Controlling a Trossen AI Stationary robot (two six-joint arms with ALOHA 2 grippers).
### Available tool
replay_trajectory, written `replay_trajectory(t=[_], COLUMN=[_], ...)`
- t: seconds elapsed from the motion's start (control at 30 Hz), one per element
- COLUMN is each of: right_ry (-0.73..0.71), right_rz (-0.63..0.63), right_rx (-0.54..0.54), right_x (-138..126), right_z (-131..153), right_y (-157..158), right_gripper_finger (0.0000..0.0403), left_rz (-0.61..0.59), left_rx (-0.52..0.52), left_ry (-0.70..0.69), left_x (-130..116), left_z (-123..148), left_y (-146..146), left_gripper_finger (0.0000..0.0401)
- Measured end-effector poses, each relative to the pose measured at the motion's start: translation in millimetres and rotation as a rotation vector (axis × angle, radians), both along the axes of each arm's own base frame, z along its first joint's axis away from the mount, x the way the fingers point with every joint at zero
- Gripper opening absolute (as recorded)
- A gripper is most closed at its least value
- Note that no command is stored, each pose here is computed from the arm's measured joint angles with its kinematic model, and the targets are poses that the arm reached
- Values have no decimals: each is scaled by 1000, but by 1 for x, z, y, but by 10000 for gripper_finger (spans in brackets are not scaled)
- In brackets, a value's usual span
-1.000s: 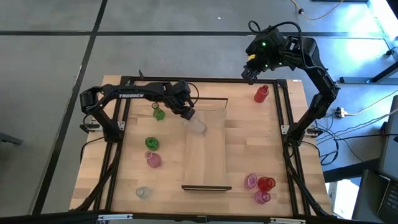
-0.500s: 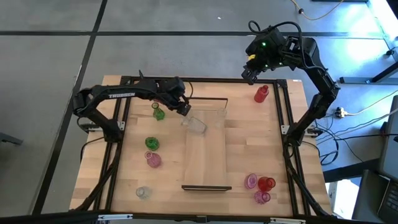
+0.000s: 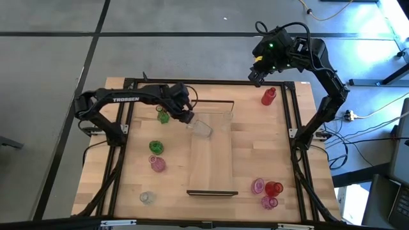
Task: Sort vases onto shelf
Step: Put the top transparent vase aligned with the other transparent vase on the shelf
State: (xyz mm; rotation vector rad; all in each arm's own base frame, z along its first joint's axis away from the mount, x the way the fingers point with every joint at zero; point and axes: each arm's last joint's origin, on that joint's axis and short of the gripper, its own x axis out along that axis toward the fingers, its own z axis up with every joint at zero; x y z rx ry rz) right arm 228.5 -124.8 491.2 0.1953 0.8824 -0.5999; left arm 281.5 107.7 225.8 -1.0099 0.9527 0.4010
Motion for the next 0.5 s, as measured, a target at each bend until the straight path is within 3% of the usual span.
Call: replay_trajectory(t=[0.3, 0.5], right_ry=[0, 2], right_rz=[0, 3], right_rx=[0, -2], right_x=[0, 0], right_z=[0, 0], right_y=[0, 0], right_gripper_finger=[76, 76], left_rz=[19, 12], left_rx=[-109, -127], left_ry=[11, -67], left_x=[-9, -3], left_z=[-25, -23], left_y=[-4, -4], left_gripper_finger=[139, 139])
